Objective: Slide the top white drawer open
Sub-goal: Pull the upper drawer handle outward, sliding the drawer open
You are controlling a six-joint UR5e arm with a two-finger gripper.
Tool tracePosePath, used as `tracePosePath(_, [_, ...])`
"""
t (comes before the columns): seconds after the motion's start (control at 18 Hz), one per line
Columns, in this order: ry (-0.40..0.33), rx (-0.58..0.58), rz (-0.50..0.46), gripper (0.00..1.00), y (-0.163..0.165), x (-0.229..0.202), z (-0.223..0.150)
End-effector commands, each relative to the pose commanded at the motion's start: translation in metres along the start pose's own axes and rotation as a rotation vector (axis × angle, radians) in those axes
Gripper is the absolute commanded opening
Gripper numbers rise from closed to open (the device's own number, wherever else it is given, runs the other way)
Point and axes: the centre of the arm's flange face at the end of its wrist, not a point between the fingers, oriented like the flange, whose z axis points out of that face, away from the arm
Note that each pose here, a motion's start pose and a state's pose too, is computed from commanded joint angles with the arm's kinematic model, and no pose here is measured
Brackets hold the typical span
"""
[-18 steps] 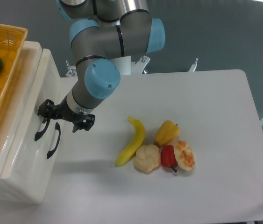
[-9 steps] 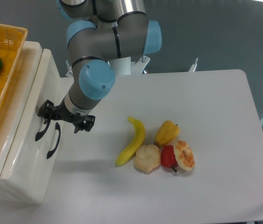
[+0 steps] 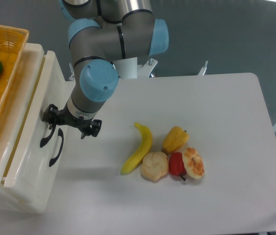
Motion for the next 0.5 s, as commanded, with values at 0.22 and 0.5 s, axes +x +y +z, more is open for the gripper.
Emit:
tracePosePath(0.22, [-0.016,0.000,0.004,1.00,-0.0004,-0.0010,-0.0017])
tracePosePath(0.5, [-0.020,-0.003,0.005,1.00,-0.0008,-0.0032,-0.0006])
